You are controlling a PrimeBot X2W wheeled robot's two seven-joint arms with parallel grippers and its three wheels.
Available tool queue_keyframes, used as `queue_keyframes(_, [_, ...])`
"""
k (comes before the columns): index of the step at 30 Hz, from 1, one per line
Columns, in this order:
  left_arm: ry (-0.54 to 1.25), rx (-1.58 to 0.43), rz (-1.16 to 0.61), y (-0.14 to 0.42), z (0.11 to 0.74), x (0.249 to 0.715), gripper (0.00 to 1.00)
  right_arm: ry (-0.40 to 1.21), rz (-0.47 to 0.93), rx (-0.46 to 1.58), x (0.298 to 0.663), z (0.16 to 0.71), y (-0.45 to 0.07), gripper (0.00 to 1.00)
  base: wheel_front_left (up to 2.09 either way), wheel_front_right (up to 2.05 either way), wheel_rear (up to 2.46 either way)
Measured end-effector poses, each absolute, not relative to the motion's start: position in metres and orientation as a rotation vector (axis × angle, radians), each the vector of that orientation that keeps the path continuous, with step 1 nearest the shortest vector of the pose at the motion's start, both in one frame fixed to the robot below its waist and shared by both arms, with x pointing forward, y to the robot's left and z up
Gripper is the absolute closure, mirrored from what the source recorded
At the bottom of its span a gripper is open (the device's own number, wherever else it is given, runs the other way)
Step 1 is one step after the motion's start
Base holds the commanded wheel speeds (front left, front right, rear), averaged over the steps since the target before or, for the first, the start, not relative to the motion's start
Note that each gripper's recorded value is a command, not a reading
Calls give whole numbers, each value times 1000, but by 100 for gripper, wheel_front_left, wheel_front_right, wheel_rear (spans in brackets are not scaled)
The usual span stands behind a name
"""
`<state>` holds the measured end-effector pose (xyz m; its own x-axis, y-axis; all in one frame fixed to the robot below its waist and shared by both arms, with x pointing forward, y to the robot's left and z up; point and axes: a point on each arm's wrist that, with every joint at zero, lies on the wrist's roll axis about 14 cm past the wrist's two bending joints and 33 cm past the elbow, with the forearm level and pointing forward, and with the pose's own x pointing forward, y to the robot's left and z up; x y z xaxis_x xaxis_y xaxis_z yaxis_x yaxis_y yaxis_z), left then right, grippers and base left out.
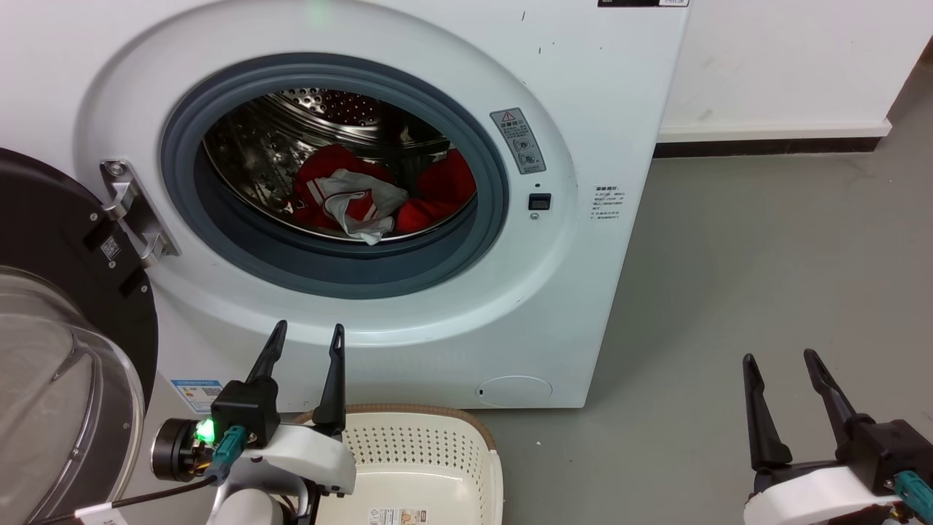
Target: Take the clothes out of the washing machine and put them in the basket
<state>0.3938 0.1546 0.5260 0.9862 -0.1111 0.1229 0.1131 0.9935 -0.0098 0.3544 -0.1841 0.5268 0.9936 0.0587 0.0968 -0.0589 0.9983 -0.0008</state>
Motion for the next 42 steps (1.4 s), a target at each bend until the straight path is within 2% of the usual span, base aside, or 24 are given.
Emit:
queue_keyframes(24, [-103, -19, -79, 159, 519, 405, 0, -81, 60, -3, 357, 522, -184, 0, 0, 0, 0])
queue_keyframes(33, [-38, -19, -94, 152, 500, 457, 0, -65, 36, 8, 376, 514, -191, 0, 0, 0, 0])
queue_keyframes(42, [94, 31, -101, 157, 467, 537, 0, -19, 5, 32, 404, 485, -202, 0, 0, 0, 0])
